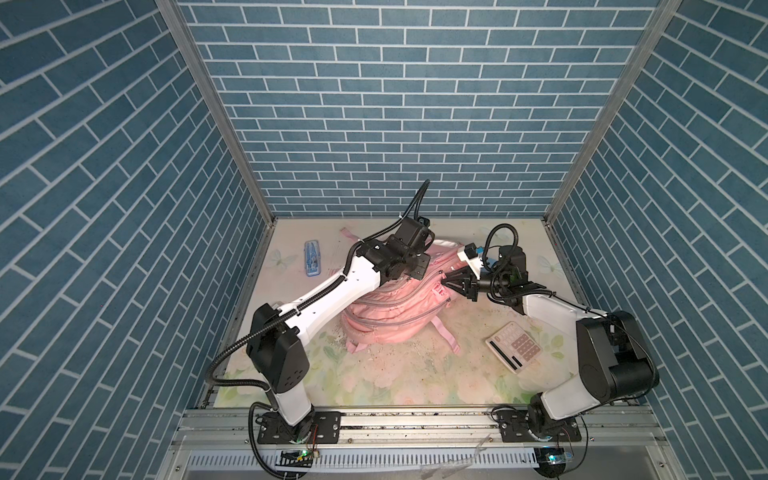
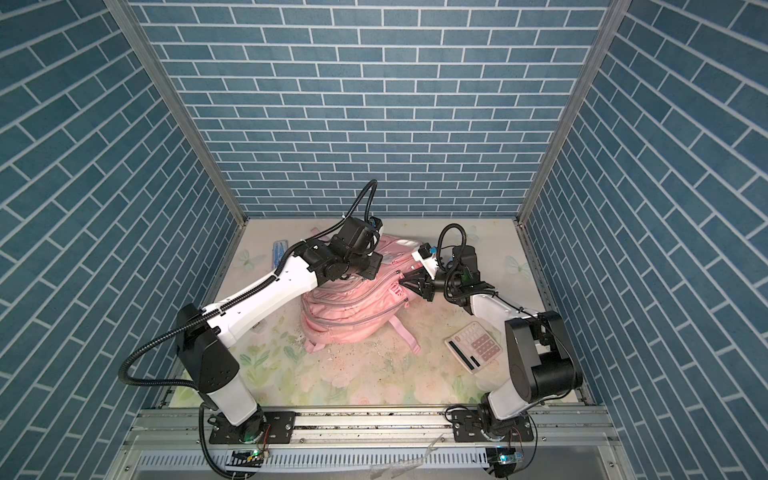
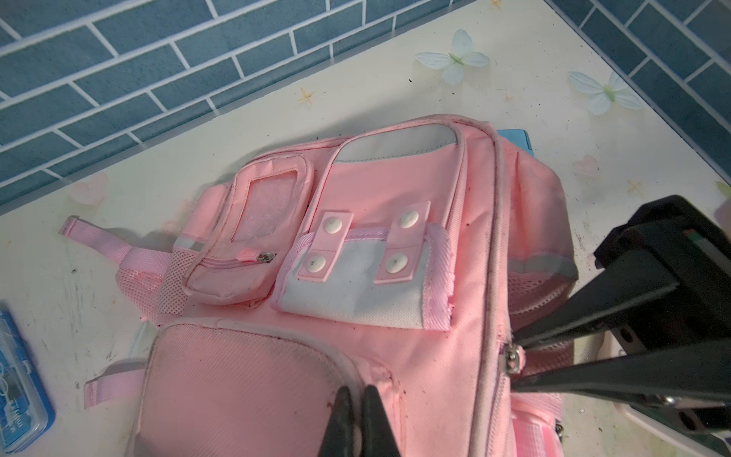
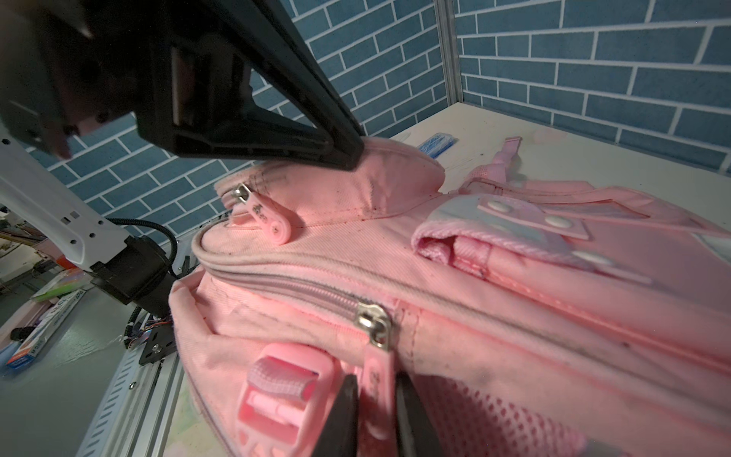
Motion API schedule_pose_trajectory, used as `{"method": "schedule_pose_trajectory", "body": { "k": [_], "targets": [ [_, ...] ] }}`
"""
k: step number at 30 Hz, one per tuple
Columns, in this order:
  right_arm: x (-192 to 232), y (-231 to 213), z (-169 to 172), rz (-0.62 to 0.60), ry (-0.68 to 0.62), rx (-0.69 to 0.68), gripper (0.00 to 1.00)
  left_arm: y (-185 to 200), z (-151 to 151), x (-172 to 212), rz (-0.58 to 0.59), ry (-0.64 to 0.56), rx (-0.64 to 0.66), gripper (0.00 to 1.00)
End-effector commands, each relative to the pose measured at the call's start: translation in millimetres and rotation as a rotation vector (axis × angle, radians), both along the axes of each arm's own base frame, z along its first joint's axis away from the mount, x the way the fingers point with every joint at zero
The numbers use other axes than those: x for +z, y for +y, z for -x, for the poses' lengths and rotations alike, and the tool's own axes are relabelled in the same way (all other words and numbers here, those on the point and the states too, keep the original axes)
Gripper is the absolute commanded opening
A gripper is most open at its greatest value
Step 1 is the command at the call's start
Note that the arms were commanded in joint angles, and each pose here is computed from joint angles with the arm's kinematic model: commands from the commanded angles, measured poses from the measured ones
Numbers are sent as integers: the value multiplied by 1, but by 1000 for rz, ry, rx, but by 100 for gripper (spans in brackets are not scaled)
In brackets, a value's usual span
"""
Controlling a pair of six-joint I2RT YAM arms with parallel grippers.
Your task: Pack the student bag
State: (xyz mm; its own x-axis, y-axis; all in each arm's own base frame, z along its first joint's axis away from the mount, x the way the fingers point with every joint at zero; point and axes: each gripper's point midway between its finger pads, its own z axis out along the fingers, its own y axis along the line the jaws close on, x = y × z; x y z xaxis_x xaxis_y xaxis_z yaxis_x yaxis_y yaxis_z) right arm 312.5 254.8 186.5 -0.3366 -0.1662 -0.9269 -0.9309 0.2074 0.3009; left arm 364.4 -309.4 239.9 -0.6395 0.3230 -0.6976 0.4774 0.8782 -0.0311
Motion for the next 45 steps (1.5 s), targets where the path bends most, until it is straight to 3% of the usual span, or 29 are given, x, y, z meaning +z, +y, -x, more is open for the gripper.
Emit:
{"method": "schedule_pose_trajectory", "body": {
  "k": [1, 4, 13, 18, 23, 28, 36, 45],
  "targets": [
    [11, -1, 7, -15, -66, 18, 14, -7, -15, 56, 118, -157, 20, 0],
    [16, -2, 8, -33, -89, 9, 9, -6, -14, 53, 118, -145, 28, 0],
    [13, 0, 9, -41, -62, -6, 9, -6, -11, 50, 139, -123, 43, 0],
    [14, -7, -11, -11, -67, -150, 0, 0, -7, 39, 161, -63, 103, 0],
    [13, -18, -31, 63, -94, -266, 0, -4, 9, 24, 261, 71, 155, 0],
    [14, -22, -42, 124, -116, -288, 0, -23, 22, 13, 446, 210, 176, 0],
    [22, -29, -20, 230, -229, -337, 0, -28, -5, 23, 686, 209, 267, 0],
    [12, -26, 11, 343, -247, -342, 0, -14, -25, 25, 787, 153, 354, 0]
  ]
}}
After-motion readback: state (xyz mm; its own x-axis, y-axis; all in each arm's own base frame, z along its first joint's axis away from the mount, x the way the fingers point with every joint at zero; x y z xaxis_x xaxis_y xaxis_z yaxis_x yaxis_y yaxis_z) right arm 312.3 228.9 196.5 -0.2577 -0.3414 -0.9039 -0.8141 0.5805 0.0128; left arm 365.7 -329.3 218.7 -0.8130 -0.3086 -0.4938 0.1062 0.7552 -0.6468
